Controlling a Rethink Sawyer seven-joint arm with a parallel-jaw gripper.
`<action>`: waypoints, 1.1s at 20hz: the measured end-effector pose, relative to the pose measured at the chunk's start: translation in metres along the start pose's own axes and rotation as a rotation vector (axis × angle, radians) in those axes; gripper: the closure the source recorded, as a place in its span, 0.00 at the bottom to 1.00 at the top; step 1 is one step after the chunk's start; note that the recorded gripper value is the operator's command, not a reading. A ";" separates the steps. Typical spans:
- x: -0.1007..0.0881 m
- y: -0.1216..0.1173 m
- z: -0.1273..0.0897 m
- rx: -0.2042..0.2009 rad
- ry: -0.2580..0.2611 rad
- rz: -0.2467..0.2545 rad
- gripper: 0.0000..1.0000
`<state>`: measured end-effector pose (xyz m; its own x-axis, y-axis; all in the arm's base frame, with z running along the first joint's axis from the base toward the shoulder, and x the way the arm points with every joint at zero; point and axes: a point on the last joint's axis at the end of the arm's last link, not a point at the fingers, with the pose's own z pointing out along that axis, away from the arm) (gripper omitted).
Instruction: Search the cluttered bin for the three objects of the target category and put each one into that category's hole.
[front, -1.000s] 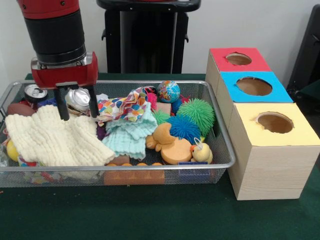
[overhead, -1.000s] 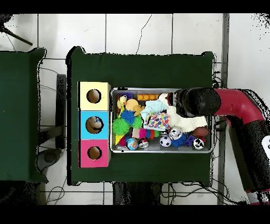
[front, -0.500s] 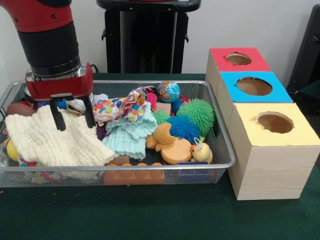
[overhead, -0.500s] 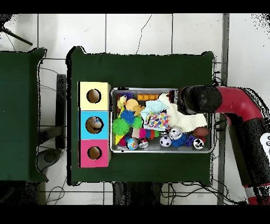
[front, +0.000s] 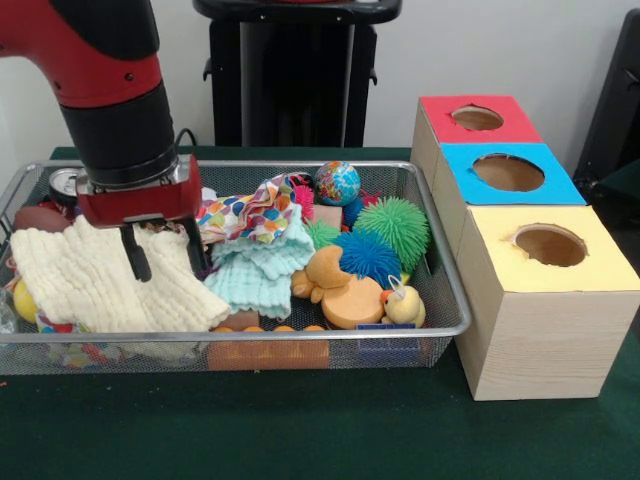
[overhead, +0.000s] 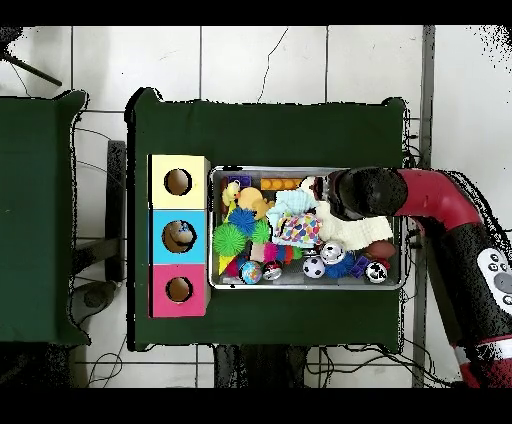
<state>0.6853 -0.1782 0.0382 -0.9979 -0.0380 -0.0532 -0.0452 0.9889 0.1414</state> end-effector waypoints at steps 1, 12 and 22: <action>0.000 0.000 0.003 0.001 -0.005 -0.002 0.00; 0.003 -0.010 0.024 0.008 -0.084 -0.007 0.00; 0.013 -0.004 0.032 0.015 -0.084 -0.037 0.00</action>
<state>0.6745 -0.1778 0.0058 -0.9880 -0.0629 -0.1409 -0.0804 0.9892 0.1227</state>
